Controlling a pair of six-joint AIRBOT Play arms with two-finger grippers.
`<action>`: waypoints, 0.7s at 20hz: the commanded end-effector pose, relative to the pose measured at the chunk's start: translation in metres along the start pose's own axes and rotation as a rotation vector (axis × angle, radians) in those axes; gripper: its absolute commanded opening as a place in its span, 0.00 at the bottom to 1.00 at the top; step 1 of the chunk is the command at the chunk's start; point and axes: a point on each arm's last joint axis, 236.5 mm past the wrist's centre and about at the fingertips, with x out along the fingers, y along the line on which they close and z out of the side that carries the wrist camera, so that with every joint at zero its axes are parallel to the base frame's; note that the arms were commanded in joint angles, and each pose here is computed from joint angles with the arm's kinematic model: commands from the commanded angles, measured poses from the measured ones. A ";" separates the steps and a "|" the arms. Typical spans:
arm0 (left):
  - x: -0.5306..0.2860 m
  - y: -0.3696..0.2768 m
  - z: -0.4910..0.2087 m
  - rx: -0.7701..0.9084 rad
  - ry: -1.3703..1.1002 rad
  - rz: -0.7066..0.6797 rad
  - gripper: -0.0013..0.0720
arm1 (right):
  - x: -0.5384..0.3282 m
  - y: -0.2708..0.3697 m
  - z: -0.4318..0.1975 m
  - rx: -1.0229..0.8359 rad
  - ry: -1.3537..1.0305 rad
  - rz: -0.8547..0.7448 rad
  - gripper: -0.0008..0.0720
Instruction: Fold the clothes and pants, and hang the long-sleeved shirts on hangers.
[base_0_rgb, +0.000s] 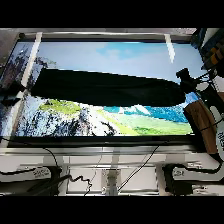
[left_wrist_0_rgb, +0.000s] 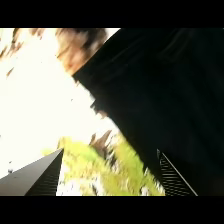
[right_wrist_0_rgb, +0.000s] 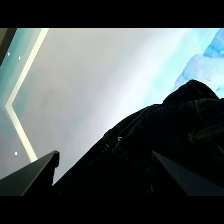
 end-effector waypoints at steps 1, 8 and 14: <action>0.021 0.004 -0.040 -0.128 0.143 -0.105 0.99 | 0.000 -0.002 -0.002 -0.031 0.010 -0.012 0.89; 0.096 -0.026 -0.021 -0.250 -0.015 -0.162 0.98 | 0.000 -0.002 -0.002 -0.031 0.008 -0.011 0.89; 0.122 -0.041 0.002 -0.215 -0.219 -0.125 0.53 | 0.000 -0.002 -0.002 -0.030 0.010 -0.012 0.89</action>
